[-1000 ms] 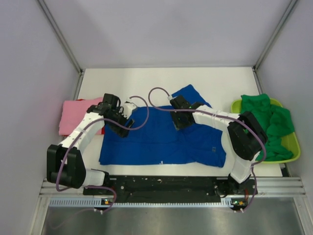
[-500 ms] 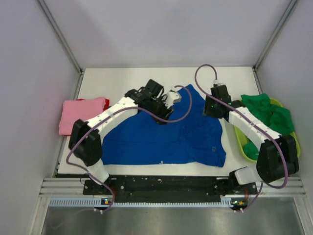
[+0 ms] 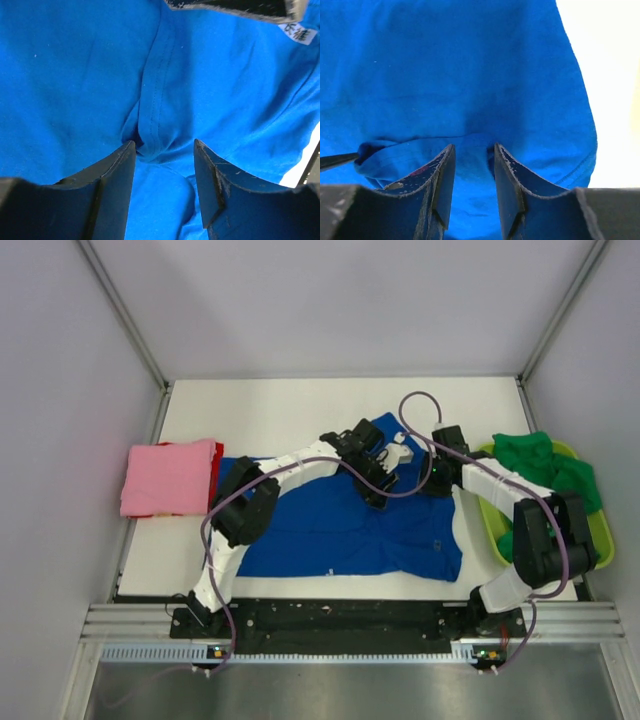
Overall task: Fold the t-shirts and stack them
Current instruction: Fold the flattened tshirt in 1/3 of the way
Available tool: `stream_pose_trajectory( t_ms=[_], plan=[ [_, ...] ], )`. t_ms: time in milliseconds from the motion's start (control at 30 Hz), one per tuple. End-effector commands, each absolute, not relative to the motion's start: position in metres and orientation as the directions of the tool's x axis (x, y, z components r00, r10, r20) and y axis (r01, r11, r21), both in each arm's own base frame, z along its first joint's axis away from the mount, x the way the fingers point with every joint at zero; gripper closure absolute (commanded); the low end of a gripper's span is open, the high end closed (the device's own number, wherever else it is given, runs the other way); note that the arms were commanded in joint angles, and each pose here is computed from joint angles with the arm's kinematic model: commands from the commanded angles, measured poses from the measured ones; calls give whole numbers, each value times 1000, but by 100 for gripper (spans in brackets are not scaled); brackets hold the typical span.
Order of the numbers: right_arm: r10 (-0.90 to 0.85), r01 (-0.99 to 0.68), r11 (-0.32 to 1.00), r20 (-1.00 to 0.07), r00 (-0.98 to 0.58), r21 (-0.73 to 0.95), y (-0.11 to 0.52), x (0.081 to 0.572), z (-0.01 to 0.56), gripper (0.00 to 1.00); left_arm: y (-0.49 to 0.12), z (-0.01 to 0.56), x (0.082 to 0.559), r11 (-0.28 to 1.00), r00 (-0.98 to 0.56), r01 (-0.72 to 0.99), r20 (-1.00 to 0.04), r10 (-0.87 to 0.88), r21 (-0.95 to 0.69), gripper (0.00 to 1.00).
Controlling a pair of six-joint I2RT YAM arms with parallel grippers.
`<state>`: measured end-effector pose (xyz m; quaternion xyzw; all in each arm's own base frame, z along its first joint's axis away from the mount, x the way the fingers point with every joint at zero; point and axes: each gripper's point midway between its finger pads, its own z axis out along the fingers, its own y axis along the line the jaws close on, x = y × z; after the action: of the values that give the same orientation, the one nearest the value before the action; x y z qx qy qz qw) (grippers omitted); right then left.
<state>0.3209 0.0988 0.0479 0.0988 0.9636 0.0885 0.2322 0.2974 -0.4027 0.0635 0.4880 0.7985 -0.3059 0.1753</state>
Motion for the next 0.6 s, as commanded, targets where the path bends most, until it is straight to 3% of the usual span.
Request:
stream_pose_trajectory(
  t_ms=[0,200,300,333,400,567],
  plan=[
    [243,143,957,-429,-870,252,102,327,43,66,-408,68,309,337,-439,898,-607,662,-282,46],
    [239,153,962,-431,-870,226,95,327,38,100,-409,56,313,345,-437,899,-601,669,-270,54],
    [228,142,967,-463,-856,214,91,329,45,100,-407,45,316,359,-444,896,-584,680,-263,67],
    [225,137,967,-476,-850,214,90,330,47,100,-406,44,318,368,-445,895,-582,681,-254,75],
    [226,136,969,-517,-825,207,87,333,53,100,-405,41,323,387,-449,891,-578,682,-236,100],
    [230,139,969,-555,-799,202,83,337,55,100,-395,59,343,499,-471,855,-608,639,-139,100]
  ],
)
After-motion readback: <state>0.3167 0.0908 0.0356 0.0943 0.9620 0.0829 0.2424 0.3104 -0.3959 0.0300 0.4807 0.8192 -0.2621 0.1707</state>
